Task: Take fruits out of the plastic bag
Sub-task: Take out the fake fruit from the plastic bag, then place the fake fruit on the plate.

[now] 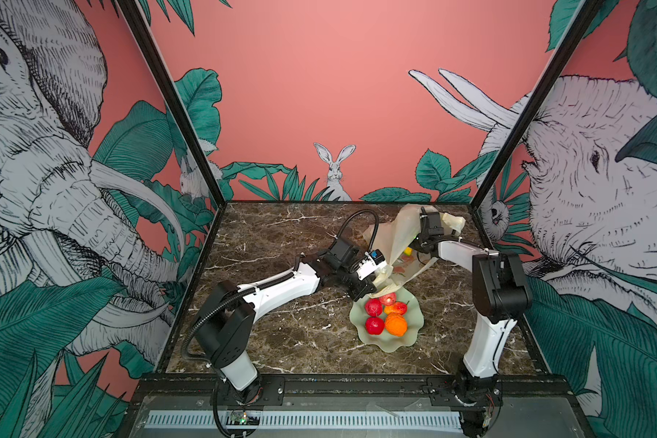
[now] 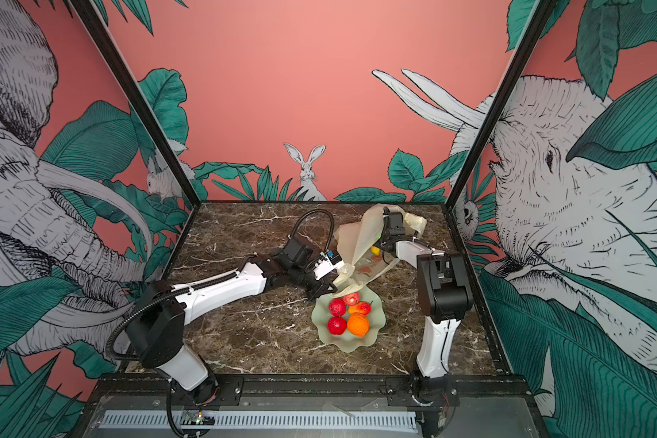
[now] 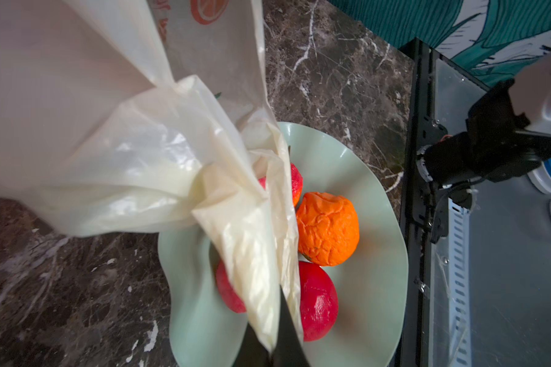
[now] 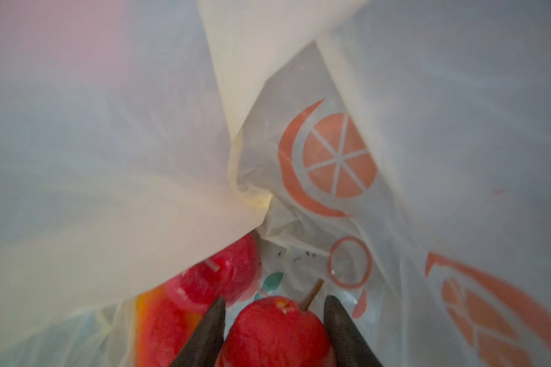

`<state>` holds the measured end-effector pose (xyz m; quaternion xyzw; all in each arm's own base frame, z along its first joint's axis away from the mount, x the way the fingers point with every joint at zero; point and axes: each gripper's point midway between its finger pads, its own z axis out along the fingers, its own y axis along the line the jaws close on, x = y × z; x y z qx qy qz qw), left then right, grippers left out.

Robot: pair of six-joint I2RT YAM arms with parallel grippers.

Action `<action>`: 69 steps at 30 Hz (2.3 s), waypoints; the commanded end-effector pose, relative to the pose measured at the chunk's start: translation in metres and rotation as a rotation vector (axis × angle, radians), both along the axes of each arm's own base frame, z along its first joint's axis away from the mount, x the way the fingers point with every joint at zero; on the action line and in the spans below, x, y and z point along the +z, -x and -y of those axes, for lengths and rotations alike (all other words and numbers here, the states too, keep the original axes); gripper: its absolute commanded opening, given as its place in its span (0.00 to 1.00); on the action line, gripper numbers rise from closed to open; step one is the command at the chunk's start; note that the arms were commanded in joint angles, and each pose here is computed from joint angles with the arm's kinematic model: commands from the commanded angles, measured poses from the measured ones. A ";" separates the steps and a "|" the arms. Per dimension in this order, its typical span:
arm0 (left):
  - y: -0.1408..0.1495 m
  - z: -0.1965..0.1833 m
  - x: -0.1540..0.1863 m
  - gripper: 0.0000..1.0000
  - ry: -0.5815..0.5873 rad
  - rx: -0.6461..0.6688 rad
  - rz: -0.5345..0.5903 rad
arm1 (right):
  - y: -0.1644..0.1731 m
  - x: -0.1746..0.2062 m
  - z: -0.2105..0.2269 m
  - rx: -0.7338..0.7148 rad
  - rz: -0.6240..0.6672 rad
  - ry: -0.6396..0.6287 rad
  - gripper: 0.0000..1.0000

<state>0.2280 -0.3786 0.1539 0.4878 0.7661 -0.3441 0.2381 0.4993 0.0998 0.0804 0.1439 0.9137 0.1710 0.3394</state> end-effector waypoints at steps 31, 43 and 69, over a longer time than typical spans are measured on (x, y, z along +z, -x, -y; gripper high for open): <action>-0.049 -0.003 0.047 0.00 -0.002 0.220 0.171 | 0.165 0.069 -0.057 0.332 -0.290 -0.369 0.34; -0.053 -0.002 0.054 0.00 -0.006 0.237 0.176 | 0.242 0.079 -0.057 0.454 -0.323 -0.324 0.35; -0.048 -0.004 0.061 0.00 0.013 0.226 0.174 | 0.303 0.033 -0.102 0.742 -0.264 0.043 0.42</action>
